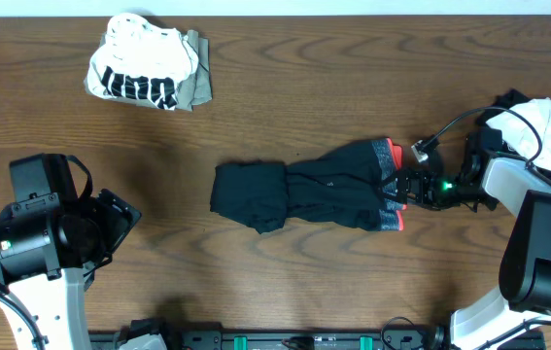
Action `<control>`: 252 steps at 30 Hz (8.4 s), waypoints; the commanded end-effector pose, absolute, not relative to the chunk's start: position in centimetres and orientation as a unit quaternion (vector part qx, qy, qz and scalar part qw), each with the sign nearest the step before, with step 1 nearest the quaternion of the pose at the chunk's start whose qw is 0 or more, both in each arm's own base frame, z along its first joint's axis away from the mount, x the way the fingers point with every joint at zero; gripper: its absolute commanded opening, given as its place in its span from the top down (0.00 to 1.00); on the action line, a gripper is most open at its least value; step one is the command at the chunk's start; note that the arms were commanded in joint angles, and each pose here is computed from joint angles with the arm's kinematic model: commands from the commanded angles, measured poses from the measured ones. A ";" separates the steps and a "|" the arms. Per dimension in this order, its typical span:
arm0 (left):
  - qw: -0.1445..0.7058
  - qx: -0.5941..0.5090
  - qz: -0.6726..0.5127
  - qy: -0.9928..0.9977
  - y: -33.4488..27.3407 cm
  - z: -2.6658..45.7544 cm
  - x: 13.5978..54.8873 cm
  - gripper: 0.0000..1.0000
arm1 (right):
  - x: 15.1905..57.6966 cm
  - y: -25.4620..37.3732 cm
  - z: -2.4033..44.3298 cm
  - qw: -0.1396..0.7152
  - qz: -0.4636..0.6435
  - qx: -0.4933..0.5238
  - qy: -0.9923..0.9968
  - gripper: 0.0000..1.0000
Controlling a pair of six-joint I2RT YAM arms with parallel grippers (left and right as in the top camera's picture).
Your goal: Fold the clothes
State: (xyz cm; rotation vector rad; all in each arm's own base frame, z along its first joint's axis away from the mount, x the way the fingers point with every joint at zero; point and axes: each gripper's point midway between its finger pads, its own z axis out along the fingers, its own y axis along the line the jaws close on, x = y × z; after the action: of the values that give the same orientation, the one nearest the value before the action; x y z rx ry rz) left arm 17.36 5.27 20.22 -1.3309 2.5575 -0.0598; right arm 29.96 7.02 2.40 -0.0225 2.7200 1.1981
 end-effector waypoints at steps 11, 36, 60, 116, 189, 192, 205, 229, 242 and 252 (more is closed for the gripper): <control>0.123 -0.457 -0.016 0.881 5.4 20.0 17.2 0.08 | 28.9 4.2 -1.2 0.028 0.311 0.064 0.948 0.01; 0.103 -0.458 -0.013 0.883 5.6 19.2 17.8 0.08 | 27.7 5.4 -4.5 -0.018 0.252 0.043 0.967 0.01; 0.101 -0.458 -0.012 0.883 5.5 19.1 17.7 0.08 | 26.5 11.6 -5.5 -0.093 0.338 0.092 0.932 0.40; 0.105 -0.457 -0.013 0.883 5.6 19.2 17.9 0.08 | 30.1 -3.1 1.2 -0.028 0.029 0.265 0.963 0.99; 0.073 -0.408 -0.032 0.909 5.3 17.3 20.4 0.08 | 35.1 22.2 15.4 0.157 0.060 0.080 0.982 0.99; 0.074 -0.408 -0.032 0.909 5.3 17.3 20.5 0.08 | 34.9 23.2 15.6 0.171 0.058 0.067 0.981 0.99; 0.076 -0.408 -0.031 0.909 5.4 17.3 20.6 0.08 | 34.3 26.8 16.8 0.211 0.064 -0.015 0.975 0.99; 0.071 -0.408 -0.031 0.910 5.3 17.3 20.4 0.08 | 29.8 33.2 12.6 0.195 0.037 -0.098 0.975 0.95; 0.071 -0.408 -0.031 0.910 5.3 17.3 20.4 0.08 | 27.6 35.4 10.8 0.155 0.062 -0.123 0.978 0.54; 0.070 -0.408 -0.030 0.910 5.3 17.2 20.4 0.08 | 27.4 36.6 13.2 0.148 0.091 -0.139 0.975 0.44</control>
State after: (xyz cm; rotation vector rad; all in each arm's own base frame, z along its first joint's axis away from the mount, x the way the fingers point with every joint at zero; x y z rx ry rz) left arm 20.64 5.29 17.55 -1.2250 2.7191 -0.0986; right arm 26.98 35.34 10.70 -0.3721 2.8456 0.1933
